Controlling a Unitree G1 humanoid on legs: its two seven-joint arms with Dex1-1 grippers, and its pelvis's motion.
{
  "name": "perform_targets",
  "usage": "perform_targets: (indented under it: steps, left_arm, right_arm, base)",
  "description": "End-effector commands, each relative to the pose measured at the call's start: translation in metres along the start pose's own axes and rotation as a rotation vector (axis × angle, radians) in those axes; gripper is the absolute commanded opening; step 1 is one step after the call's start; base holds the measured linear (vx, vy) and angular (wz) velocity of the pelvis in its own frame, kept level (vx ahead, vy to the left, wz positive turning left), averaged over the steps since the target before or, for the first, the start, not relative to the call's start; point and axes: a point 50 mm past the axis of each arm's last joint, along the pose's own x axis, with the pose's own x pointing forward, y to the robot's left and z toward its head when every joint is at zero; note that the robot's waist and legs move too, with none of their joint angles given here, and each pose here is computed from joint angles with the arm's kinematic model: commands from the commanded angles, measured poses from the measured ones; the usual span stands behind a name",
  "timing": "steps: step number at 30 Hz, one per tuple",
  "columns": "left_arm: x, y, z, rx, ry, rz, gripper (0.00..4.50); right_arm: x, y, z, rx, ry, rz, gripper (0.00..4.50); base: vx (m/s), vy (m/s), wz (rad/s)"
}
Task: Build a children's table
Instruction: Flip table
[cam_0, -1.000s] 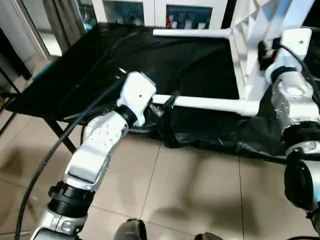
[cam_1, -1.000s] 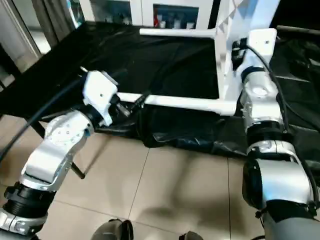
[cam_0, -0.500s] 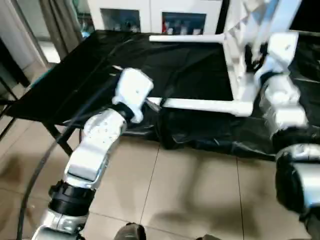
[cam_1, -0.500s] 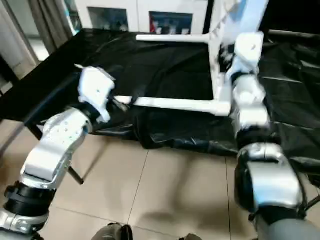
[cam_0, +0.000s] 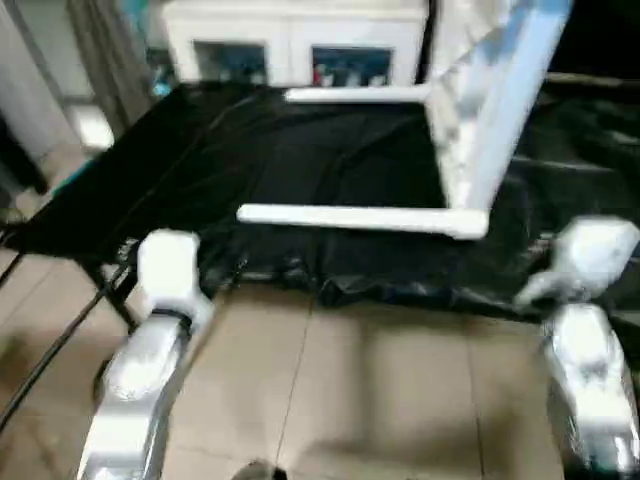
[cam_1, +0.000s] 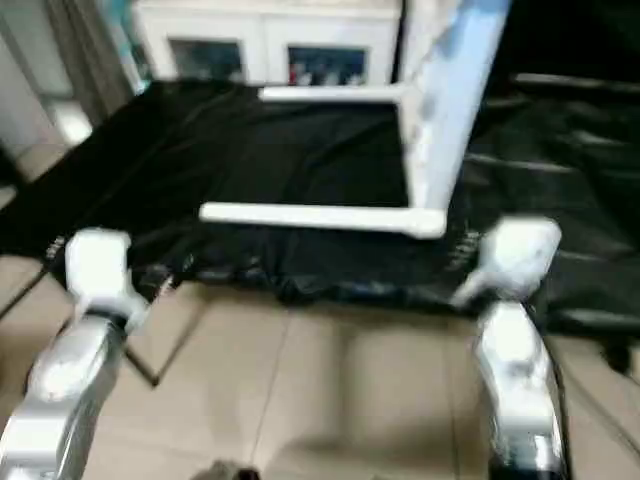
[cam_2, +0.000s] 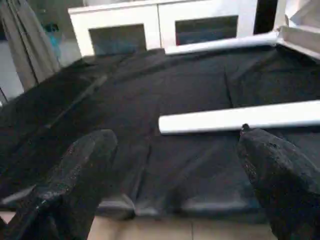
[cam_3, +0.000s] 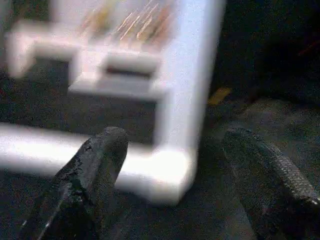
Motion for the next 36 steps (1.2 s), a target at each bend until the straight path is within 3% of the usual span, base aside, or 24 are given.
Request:
perform_targets:
  steps: [1,10,18,28,36]
  left_arm:
    - [0.003,-0.002,0.01,-0.013,-0.039,-0.001,4.39]
    - [0.011,-0.003,0.022,-0.04,-0.069,-0.021,4.39]
    - [0.013,0.0,0.025,-0.052,-0.065,-0.018,4.39]
    - [0.015,0.001,0.021,-0.066,-0.043,-0.012,4.39]
    - [0.014,0.001,0.019,-0.077,-0.032,-0.017,4.39]
  right_arm:
    - [0.001,0.014,-0.009,0.02,0.092,0.054,3.47]
    - [0.008,0.037,0.007,0.109,0.055,0.145,3.47]
    - [0.01,0.036,0.006,0.137,0.075,0.14,3.47]
    - [0.009,0.035,0.005,0.144,0.101,0.135,3.47]
    - [0.008,0.034,0.006,0.115,0.104,0.137,3.47]
  base:
    - [-0.067,0.025,-0.17]
    - [-0.059,-0.021,0.01]
    - [-0.085,-0.007,0.03]
    - [0.054,-0.029,0.14]
    - [0.167,-0.04,-0.24]
